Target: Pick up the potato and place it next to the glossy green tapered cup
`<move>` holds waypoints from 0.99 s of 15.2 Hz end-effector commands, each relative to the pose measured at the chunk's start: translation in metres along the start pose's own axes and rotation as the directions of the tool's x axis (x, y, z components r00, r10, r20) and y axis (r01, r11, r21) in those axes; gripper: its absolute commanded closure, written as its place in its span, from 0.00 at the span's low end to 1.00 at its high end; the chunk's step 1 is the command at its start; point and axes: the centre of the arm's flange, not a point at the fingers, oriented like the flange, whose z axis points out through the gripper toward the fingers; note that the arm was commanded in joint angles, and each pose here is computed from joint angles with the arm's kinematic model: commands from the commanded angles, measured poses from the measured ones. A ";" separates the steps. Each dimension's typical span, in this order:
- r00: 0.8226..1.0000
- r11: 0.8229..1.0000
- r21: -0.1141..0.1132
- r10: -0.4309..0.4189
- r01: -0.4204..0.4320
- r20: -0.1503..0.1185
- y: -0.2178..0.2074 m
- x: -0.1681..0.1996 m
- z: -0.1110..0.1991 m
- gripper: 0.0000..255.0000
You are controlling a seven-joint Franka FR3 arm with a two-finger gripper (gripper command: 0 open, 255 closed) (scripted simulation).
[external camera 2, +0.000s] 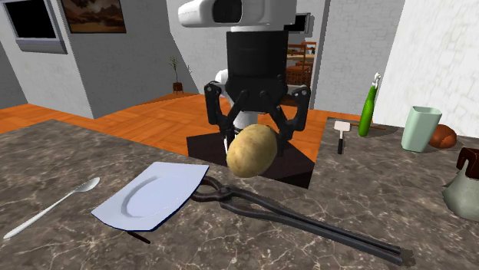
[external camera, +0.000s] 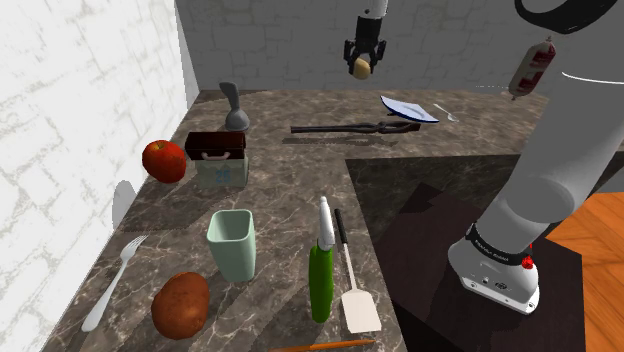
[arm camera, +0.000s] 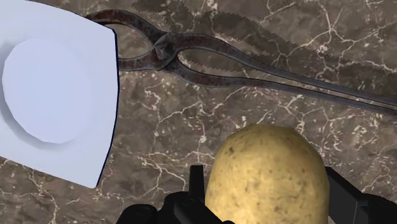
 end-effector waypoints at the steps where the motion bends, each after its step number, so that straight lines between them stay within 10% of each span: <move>1: 1.000 1.000 0.000 0.000 0.000 0.000 -0.001 0.000 -0.010 1.00; 15: 1.000 1.000 0.000 0.000 0.000 0.000 -0.098 -0.091 -0.027 1.00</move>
